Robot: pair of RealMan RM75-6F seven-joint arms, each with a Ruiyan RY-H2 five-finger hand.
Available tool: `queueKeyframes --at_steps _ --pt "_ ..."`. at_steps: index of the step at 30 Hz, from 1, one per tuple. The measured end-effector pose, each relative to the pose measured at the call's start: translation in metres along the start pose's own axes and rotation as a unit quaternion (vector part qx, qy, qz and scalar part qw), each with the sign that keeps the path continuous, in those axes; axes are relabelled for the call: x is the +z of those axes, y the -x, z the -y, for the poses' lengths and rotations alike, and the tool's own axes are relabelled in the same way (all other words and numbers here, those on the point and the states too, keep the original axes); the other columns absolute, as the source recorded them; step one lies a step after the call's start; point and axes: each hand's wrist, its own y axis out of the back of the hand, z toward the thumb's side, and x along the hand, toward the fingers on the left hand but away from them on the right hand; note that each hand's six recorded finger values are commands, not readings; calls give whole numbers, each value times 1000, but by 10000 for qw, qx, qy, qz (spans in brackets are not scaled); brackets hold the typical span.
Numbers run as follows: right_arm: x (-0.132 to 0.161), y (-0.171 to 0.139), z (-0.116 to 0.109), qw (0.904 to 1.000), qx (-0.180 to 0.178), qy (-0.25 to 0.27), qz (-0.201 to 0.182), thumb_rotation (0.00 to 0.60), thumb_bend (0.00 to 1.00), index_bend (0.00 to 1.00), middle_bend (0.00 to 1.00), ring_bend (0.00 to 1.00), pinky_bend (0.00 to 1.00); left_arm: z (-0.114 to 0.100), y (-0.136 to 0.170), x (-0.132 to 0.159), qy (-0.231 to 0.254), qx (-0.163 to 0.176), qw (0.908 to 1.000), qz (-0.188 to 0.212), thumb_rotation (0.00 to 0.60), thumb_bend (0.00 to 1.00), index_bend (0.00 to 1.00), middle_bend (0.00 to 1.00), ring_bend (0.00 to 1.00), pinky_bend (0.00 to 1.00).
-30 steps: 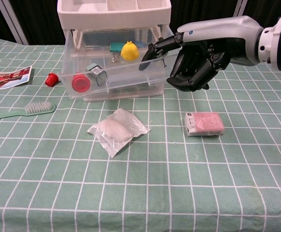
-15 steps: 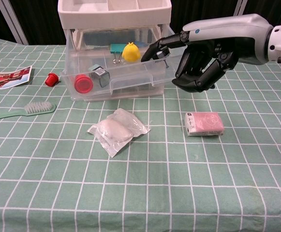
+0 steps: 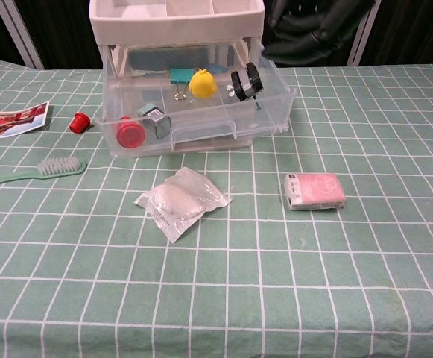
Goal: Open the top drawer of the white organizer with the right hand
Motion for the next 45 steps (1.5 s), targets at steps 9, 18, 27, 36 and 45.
queueKeyframes --at_steps 9,18,27,36,45 --pt "13 65 -4 9985 92 -517 129 600 56 442 968 948 985 1 10 -6 41 -9 9999 -168 600 21 252 234 192 205" --pt "28 131 15 9912 257 -1218 458 600 54 444 968 949 985 1 15 -13 64 -3 9996 -284 600 21 253 233 192 205" --pt "32 152 27 9860 514 -1500 513 600 55 418 968 948 985 3 16 -17 86 -10 9993 -363 600 21 252 233 193 205" --pt "33 153 31 9833 781 -1585 426 600 54 388 968 946 983 3 13 -16 75 1 9994 -351 600 21 253 233 193 205" --pt "32 152 37 9794 954 -1748 328 600 47 376 968 941 981 3 13 -16 75 -20 9993 -375 600 20 252 233 193 205"
